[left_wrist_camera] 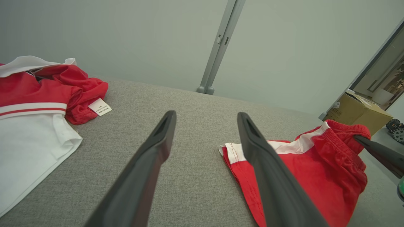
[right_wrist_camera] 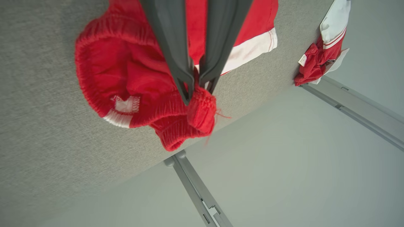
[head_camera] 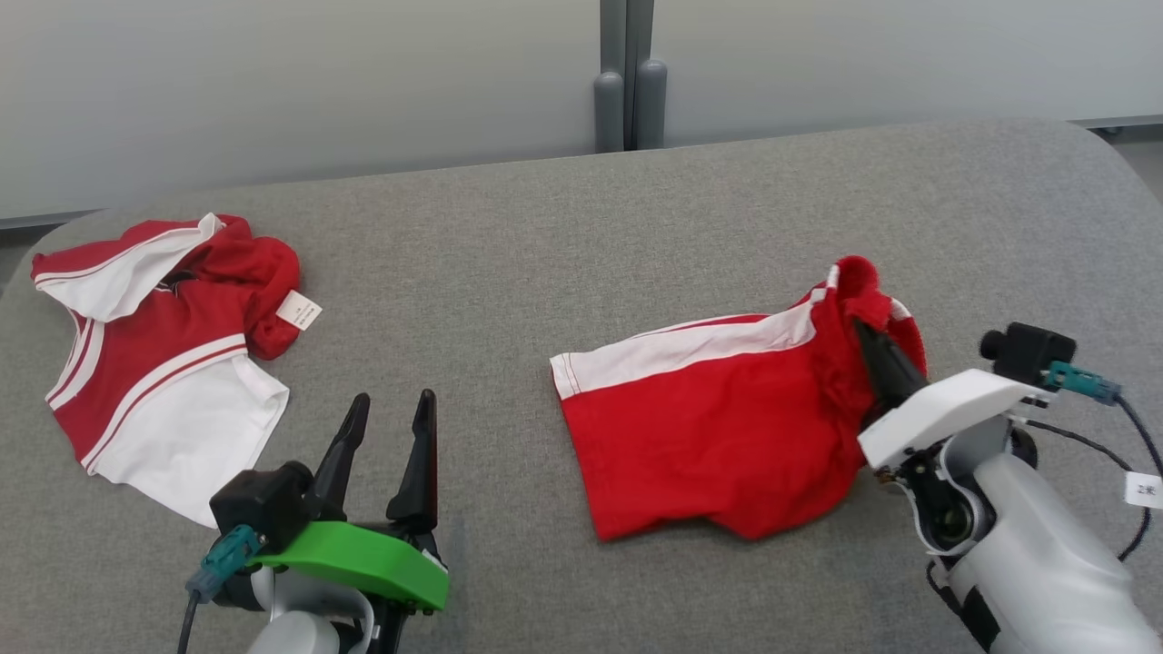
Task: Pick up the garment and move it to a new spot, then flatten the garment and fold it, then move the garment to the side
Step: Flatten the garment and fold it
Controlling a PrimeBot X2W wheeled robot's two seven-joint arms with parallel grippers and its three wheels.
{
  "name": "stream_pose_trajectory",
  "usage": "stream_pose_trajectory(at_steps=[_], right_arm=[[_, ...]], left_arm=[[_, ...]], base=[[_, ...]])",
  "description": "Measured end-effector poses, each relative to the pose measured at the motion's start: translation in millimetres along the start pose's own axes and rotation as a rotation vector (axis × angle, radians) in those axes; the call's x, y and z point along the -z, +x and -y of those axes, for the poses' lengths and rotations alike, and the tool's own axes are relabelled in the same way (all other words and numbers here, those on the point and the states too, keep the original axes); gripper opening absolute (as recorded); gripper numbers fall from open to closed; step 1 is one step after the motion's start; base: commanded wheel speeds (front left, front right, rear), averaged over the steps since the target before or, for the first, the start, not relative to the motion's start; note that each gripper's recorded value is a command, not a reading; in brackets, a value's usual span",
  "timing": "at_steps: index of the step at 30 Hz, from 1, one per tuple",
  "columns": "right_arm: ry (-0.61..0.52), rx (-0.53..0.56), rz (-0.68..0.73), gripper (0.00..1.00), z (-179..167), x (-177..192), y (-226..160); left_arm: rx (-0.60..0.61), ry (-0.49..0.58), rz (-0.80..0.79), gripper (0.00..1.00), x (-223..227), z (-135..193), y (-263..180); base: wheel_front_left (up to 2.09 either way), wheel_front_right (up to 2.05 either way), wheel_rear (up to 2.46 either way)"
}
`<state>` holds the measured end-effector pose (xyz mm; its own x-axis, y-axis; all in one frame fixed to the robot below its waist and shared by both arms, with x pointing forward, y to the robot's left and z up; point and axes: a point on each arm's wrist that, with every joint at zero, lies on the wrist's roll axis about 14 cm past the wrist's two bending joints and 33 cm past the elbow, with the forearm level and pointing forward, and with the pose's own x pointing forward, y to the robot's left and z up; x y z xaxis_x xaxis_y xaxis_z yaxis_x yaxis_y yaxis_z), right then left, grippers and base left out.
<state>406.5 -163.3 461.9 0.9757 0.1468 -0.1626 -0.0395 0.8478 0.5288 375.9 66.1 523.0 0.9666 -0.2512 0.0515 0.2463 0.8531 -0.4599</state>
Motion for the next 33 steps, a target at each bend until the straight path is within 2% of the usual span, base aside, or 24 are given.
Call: stream_pose_trajectory(at_steps=[4,12,24,33], right_arm=[[0.003,-0.133,-0.036,0.0,-49,13,2],[-0.044,-0.295,-0.164,0.0,-102,50,-10],[-0.091,-0.378,-0.304,0.0,-130,87,-17],[-0.157,-0.379,-0.439,0.0,-127,122,-22]], left_arm=[[0.003,-0.003,0.003,1.0,-2,2,-1],[-0.016,-0.007,0.021,1.0,-9,-1,-11],[-0.064,-0.011,0.056,1.0,-21,-13,-22],[-0.107,-0.017,0.073,1.0,-27,-23,-33]], base=[[0.0,0.0,0.0],[0.0,0.0,0.0],[0.0,0.0,0.0],[0.0,0.0,0.0]])
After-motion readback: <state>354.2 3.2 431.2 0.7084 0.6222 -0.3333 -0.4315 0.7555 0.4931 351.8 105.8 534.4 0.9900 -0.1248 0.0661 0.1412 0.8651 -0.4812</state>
